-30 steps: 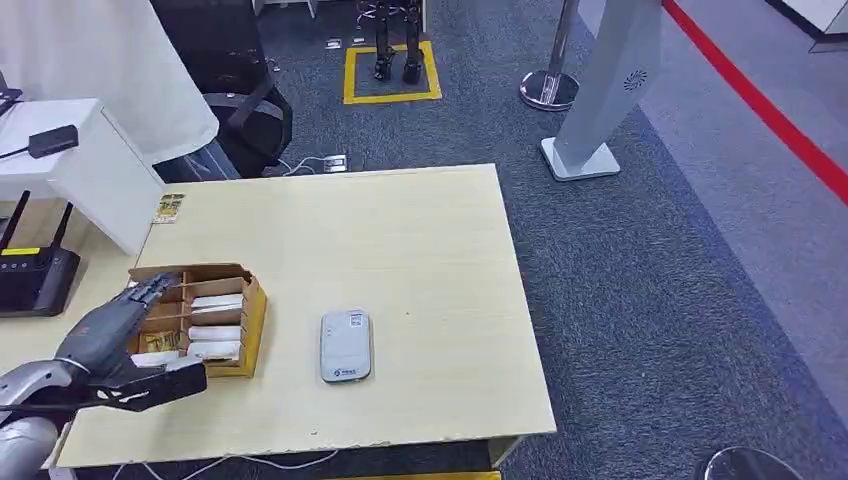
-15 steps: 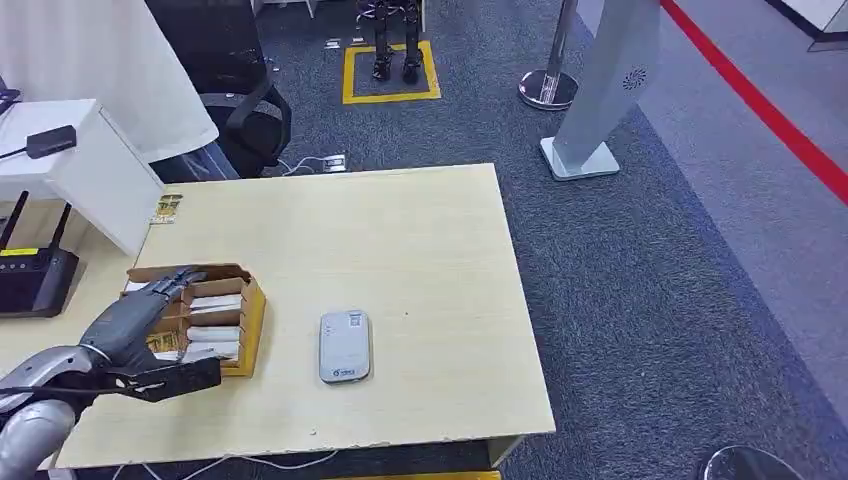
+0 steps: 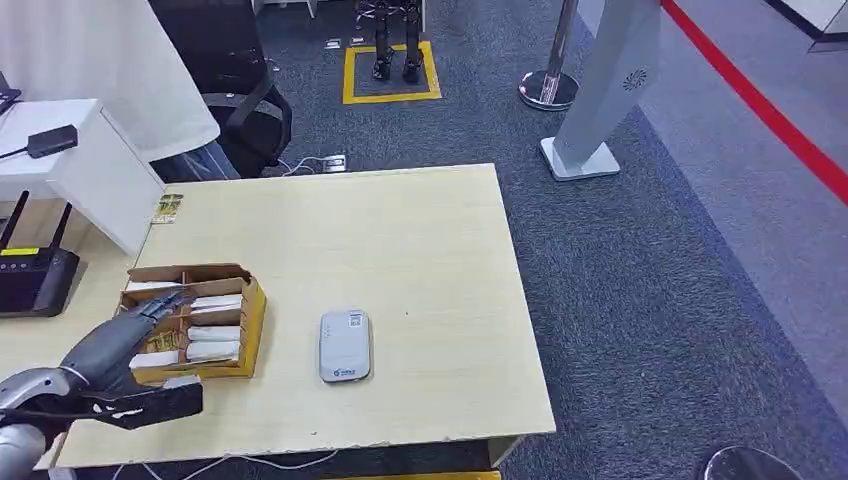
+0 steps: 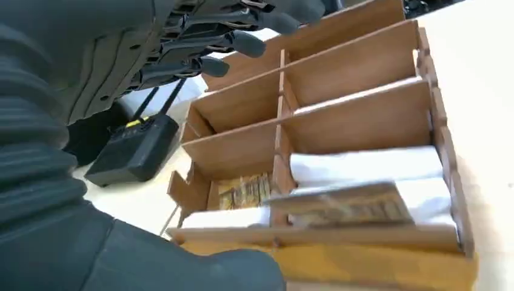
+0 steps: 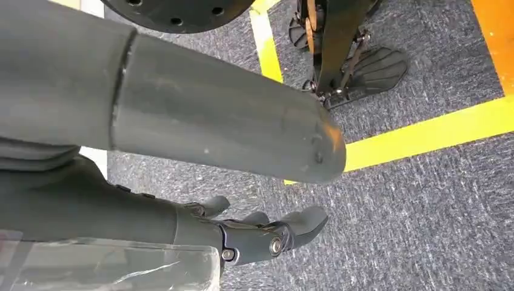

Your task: Pass the card to the sensor for recognition and then transmit it.

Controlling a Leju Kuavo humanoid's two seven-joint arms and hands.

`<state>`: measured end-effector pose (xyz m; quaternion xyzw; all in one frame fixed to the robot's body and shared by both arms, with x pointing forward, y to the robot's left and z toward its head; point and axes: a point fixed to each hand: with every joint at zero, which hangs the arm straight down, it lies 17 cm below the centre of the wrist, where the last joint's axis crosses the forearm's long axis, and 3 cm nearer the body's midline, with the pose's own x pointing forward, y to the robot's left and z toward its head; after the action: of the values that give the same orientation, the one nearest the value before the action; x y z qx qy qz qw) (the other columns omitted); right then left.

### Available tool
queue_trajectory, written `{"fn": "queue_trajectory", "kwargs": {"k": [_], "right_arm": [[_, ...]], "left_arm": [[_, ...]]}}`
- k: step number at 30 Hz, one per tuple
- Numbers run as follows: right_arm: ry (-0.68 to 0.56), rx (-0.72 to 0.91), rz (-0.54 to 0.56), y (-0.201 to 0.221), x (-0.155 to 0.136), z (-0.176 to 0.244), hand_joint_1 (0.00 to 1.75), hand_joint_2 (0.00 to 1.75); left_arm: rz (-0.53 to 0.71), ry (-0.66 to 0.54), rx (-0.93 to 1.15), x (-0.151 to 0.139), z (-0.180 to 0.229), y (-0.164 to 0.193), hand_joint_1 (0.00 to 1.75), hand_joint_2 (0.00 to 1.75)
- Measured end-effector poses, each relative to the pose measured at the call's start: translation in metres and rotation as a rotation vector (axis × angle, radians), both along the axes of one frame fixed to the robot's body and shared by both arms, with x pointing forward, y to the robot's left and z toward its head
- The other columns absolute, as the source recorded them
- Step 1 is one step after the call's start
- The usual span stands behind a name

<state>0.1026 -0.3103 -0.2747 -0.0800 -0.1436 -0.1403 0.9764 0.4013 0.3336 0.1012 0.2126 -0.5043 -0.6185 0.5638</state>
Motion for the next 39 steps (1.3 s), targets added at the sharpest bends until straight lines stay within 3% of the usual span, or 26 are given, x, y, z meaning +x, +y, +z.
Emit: {"fn": "queue_trajectory", "kwargs": {"k": [15,39], "right_arm": [[0.0,0.0,0.0,0.0,0.0,0.0,0.0,0.0],[-0.002,0.0,0.003,0.0,0.001,0.0,0.0,0.0]], "left_arm": [[-0.024,0.012,0.018,-0.013,0.001,0.0,0.0,1.75],[0.005,-0.014,-0.007,0.017,0.002,-0.01,0.0,1.75]]}}
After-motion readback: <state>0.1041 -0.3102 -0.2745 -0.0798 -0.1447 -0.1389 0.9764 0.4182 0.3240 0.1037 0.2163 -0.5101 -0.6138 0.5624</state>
